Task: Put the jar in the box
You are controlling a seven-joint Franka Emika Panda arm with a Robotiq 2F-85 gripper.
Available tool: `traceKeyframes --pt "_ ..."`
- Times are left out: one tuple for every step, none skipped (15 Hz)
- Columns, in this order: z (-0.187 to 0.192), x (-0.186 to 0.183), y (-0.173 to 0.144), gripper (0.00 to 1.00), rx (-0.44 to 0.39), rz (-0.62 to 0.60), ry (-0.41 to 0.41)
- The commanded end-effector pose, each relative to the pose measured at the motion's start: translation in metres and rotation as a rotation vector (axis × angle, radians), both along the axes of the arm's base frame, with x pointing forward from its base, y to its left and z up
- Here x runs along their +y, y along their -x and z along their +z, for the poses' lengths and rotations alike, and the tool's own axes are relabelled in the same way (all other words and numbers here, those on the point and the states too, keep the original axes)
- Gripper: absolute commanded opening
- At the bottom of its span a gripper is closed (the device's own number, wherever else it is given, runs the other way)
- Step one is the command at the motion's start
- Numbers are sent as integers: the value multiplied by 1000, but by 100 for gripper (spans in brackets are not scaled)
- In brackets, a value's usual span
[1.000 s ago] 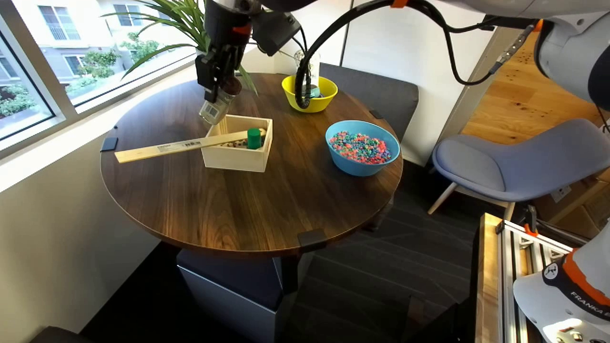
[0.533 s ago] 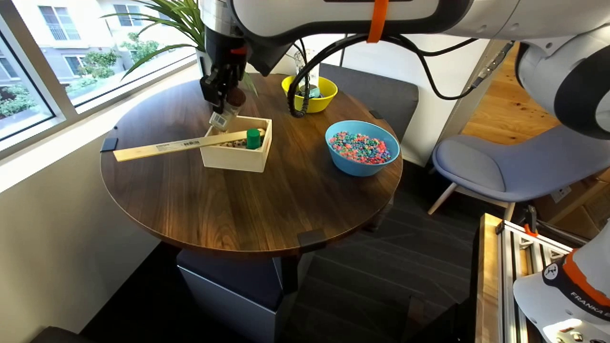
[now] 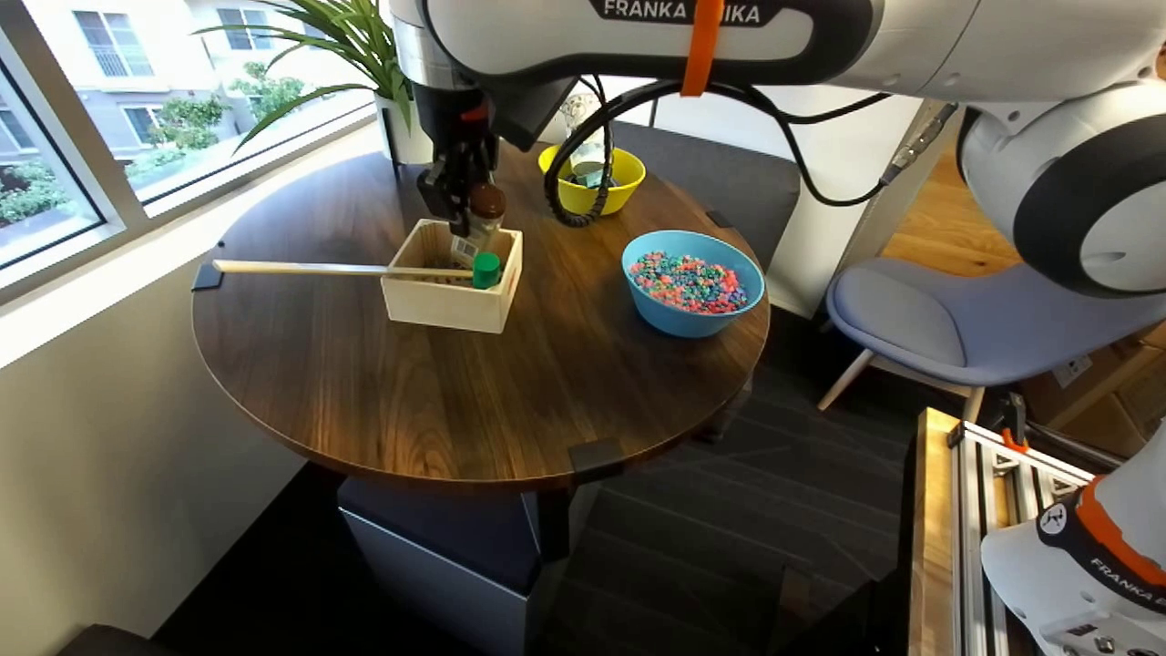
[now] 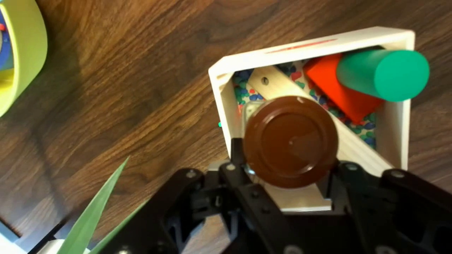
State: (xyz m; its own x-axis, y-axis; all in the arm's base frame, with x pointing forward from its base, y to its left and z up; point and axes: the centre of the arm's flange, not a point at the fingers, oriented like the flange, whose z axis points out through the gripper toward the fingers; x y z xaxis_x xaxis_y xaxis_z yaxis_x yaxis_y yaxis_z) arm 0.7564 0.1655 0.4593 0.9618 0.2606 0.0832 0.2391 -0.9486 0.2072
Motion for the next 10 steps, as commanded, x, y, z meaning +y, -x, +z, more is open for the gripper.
traceKeyframes --pt "3 22 -33 23 29 6 6" --pt "2 24 -34 23 39 8 15" --pt "2 26 -33 73 40 10 16" --pt "2 28 -33 74 41 10 14" --pt "2 29 -33 79 44 10 9" --pt "3 30 -33 88 37 9 8" --pt "4 31 -34 94 29 9 6" --pt "6 31 -34 99 20 7 3" --pt "9 30 -34 100 9 3 -3" --pt "15 29 -34 100 -1 -3 -16"
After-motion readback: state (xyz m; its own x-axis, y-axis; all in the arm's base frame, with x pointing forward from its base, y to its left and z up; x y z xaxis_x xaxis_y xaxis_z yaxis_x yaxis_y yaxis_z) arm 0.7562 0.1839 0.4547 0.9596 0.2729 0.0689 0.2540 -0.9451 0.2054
